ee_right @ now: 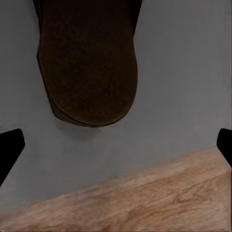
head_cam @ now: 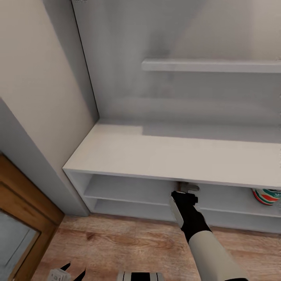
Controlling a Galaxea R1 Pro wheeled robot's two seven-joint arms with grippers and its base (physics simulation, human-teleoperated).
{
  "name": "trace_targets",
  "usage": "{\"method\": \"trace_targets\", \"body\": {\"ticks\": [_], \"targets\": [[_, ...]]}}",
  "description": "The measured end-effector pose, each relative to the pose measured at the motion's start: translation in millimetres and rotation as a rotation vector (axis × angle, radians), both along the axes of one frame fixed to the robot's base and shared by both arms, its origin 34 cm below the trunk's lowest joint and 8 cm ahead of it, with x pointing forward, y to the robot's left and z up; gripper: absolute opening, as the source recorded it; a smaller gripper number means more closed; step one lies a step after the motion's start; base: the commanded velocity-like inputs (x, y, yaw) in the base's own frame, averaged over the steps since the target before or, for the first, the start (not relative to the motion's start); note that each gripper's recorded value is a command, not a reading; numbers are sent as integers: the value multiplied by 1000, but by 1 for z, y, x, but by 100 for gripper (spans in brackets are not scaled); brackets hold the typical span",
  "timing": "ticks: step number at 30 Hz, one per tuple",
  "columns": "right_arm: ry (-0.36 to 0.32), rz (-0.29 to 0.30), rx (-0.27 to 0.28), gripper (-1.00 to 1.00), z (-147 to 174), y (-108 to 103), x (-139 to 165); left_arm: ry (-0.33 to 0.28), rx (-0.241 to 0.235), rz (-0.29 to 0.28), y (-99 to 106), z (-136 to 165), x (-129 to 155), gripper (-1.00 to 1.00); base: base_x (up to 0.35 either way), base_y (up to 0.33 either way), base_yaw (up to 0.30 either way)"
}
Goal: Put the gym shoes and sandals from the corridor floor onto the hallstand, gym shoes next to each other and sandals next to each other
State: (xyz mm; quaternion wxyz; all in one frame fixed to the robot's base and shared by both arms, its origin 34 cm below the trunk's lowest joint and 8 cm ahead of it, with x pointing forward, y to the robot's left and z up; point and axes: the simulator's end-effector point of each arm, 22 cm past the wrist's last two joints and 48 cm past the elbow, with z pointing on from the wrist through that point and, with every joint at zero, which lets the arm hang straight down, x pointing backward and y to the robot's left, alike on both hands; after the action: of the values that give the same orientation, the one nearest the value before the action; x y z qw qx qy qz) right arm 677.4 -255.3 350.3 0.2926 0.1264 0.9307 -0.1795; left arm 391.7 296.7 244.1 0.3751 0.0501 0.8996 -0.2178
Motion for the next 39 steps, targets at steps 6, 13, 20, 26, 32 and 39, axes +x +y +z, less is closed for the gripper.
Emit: {"method": "trace_targets", "body": {"ticks": [6, 13, 20, 26, 32, 39], "targets": [[1, 0, 0, 100, 0, 0, 0, 1, 0, 0, 0, 0, 0, 100, -313, 0, 0], [1, 0, 0, 100, 0, 0, 0, 1, 0, 0, 0, 0, 0, 100, -332, 0, 0], [1, 1, 0, 100, -1, 0, 0, 1, 0, 0, 0, 0, 0, 100, -336, 0, 0], [1, 1, 0, 100, -1, 0, 0, 1, 0, 0, 0, 0, 0, 100, -337, 0, 0], [2, 3, 0, 100, -1, 1, -1, 1, -1, 0, -1, 0, 0, 100, -335, 0, 0], [7, 6, 2, 100, -3, 2, -2, 1, 0, 1, 0, 0, 0, 100, -203, 0, 0]]}}
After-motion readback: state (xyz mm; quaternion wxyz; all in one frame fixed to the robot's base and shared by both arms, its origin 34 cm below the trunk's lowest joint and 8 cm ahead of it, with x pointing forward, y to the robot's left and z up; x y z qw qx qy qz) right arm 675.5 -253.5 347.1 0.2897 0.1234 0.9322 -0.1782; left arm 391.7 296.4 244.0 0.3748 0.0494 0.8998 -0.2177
